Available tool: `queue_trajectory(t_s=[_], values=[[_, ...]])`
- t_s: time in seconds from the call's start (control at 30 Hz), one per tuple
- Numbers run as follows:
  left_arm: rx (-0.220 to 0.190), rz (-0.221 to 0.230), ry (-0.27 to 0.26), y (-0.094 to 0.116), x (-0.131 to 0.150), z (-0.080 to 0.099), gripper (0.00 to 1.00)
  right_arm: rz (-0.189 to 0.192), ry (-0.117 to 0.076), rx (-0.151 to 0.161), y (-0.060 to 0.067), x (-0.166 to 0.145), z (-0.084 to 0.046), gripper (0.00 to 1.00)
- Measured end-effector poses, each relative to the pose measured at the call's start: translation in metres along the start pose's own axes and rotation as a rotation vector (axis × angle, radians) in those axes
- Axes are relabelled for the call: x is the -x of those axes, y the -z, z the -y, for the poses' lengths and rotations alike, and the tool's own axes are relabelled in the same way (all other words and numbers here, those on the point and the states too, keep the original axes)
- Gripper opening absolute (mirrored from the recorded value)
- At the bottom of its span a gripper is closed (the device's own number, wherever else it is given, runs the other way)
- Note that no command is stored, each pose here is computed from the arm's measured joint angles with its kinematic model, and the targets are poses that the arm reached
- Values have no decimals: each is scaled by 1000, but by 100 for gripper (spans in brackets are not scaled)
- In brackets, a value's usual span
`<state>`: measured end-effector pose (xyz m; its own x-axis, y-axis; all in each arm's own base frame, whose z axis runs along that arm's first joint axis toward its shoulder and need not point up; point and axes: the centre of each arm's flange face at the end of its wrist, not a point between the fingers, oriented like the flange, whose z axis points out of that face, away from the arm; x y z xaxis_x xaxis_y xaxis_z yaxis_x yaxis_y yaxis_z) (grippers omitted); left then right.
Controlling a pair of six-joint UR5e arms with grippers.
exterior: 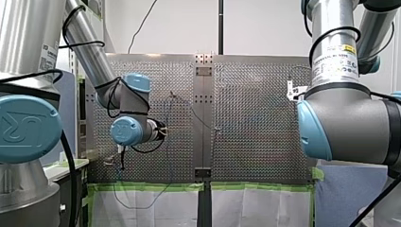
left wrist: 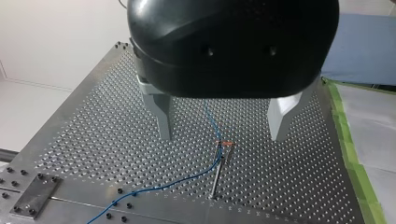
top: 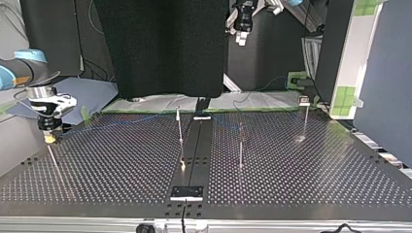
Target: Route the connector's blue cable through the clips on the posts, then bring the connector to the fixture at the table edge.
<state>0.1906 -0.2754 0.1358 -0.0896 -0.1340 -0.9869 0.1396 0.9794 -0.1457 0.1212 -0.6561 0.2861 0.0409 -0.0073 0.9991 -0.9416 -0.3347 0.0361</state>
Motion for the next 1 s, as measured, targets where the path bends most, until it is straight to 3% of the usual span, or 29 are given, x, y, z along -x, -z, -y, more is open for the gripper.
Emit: queue_trajectory(t_s=[1.0], values=[[-1,-1,-3,-3,2,3,100,-9,3,-5,-2,-3,-2,0]])
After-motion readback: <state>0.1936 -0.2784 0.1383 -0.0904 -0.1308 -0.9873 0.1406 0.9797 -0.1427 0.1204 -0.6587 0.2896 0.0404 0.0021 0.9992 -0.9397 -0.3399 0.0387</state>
